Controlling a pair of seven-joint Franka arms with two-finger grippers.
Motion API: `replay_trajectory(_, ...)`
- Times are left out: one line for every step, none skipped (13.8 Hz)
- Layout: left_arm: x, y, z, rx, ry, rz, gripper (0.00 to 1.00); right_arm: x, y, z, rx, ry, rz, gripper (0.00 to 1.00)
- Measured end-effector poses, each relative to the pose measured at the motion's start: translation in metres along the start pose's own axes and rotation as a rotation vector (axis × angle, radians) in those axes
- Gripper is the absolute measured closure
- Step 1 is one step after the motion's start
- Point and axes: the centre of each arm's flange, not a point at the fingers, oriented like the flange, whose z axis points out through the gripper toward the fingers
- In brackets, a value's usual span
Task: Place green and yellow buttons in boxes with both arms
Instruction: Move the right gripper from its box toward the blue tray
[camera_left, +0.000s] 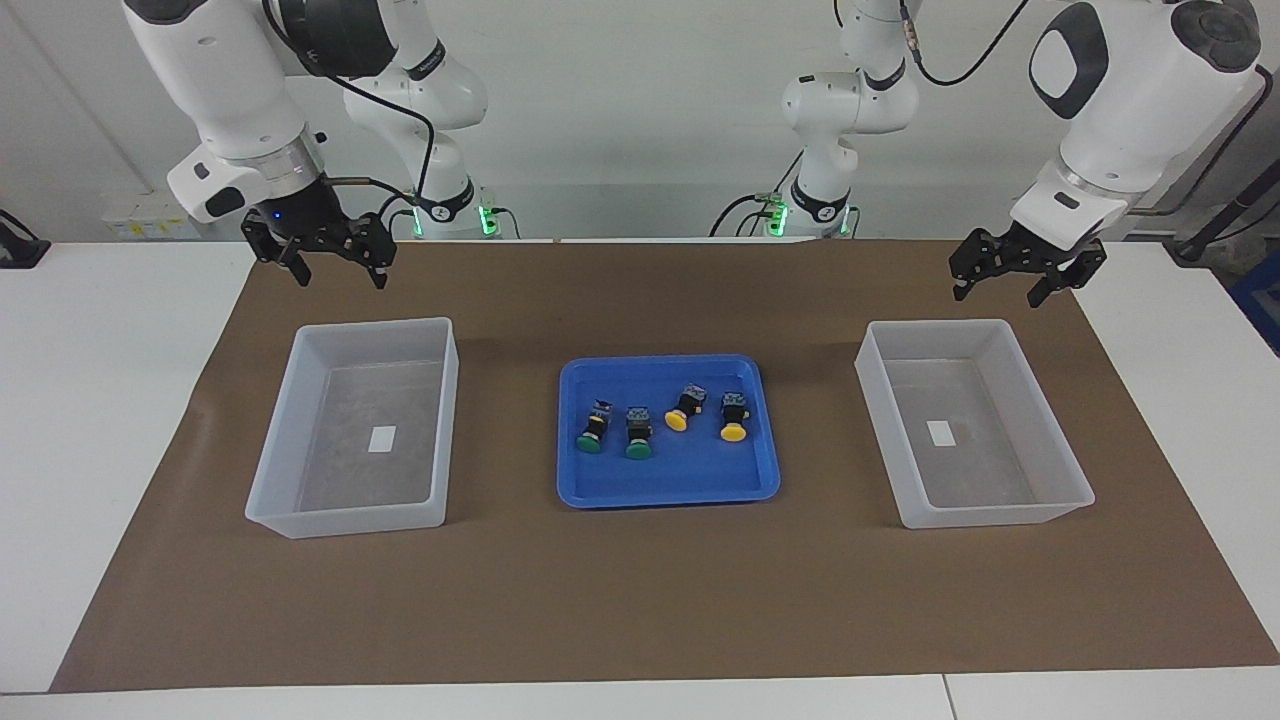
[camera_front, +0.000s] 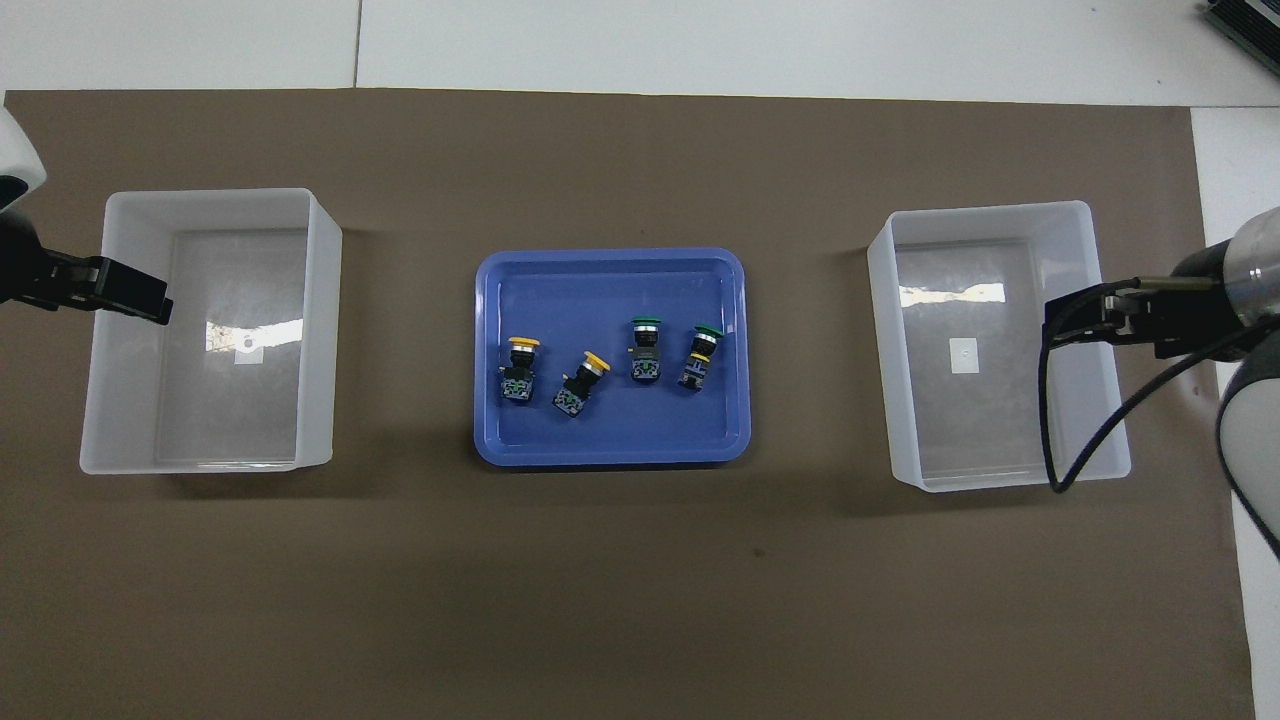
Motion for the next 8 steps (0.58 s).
replay_trajectory(-0.0001, 0.0000, -0.0002, 0.001, 0.000, 0.000, 0.00, 0.0004, -0.0001, -0.0003, 0.001, 0.004, -0.002, 0.00)
replay_trajectory(-0.0002, -0.0001, -0.0004, 0.001, 0.001, 0.000, 0.00, 0.0011, -0.0001, -0.0008, 0.001, 0.010, -0.002, 0.00)
replay_trajectory(-0.0003, -0.0002, -0.0006, 0.002, 0.001, 0.000, 0.00, 0.0012, -0.0002, -0.0009, 0.001, 0.011, -0.002, 0.00)
replay_trajectory(-0.0004, -0.0002, -0.0008, 0.003, 0.002, 0.000, 0.00, 0.0012, -0.0001, -0.0009, 0.001, 0.011, -0.002, 0.00)
replay_trajectory(-0.0003, -0.0003, -0.0009, 0.003, 0.002, 0.000, 0.00, 0.0012, 0.0001, -0.0008, 0.001, 0.011, -0.002, 0.00)
replay_trajectory(-0.0003, -0.0003, -0.0010, 0.004, 0.003, 0.000, 0.00, 0.0013, 0.0008, -0.0009, 0.001, 0.011, 0.000, 0.00)
replay_trajectory(-0.0001, -0.0003, -0.0013, 0.004, 0.005, 0.000, 0.00, 0.0014, 0.0018, -0.0009, 0.001, 0.011, 0.002, 0.00)
replay_trajectory(0.0002, -0.0004, -0.0015, 0.005, 0.008, 0.000, 0.00, 0.0015, 0.0023, -0.0008, 0.001, 0.011, 0.003, 0.00)
